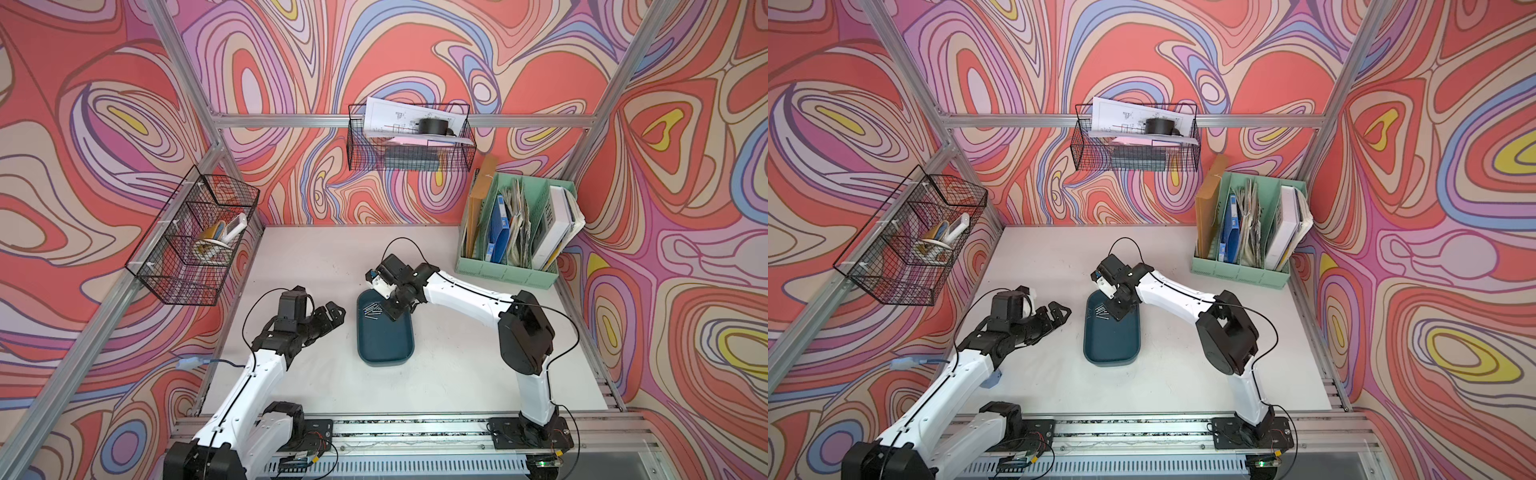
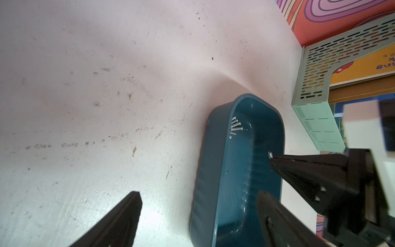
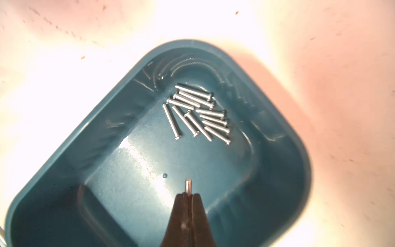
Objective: Take out the screws from the storage box
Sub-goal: Pick up the screw from the storage box, then place the screw at the center of the board.
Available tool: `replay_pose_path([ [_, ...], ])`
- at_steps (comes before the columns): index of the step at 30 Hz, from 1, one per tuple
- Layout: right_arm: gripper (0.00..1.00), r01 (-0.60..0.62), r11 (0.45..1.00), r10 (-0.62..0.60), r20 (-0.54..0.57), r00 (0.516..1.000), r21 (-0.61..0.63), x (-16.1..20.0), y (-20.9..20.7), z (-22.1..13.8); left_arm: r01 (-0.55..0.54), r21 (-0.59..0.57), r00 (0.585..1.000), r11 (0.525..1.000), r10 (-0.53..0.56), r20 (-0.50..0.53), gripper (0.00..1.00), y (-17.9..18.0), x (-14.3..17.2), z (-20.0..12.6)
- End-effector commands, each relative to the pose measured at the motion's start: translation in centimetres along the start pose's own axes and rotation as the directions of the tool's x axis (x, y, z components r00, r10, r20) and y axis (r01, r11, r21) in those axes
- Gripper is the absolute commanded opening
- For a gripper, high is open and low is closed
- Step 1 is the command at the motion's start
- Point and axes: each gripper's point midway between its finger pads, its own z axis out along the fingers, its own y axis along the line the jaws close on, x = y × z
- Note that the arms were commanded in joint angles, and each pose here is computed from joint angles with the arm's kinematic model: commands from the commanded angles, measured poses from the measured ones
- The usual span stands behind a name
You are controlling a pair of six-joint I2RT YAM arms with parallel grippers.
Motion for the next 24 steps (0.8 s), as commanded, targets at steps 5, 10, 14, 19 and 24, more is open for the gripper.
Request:
replay_pose_path([
  [5, 0.00, -0.190, 0.973, 0.180, 0.087, 0.980, 0.127, 1.8, -6.3, -5.0, 0.002, 0.003, 1.000, 1.000, -0.002, -0.016, 0.90, 0.2, 0.5, 0.3],
  [10, 0.00, -0.351, 0.917, 0.336, 0.109, 0.936, 0.189, 6.3, -12.0, -6.7, 0.004, 0.007, 1.000, 1.000, -0.004, -0.018, 0.90, 0.1, 0.4, 0.6],
  [14, 0.00, -0.452, 0.871, 0.445, 0.082, 0.892, 0.192, 9.8, -14.0, -5.6, 0.008, 0.017, 1.000, 1.000, -0.007, -0.017, 0.90, 0.0, 0.3, 0.8],
  [19, 0.00, -0.498, 0.849, 0.500, 0.038, 0.865, 0.174, 11.2, -13.6, -2.7, 0.011, 0.016, 1.000, 1.000, -0.010, -0.023, 0.90, 0.0, 0.3, 1.0],
  [24, 0.00, -0.532, 0.829, 0.544, -0.028, 0.839, 0.171, 13.1, -13.4, 1.4, 0.011, 0.016, 1.000, 1.000, -0.011, -0.025, 0.90, 0.0, 0.4, 0.9],
])
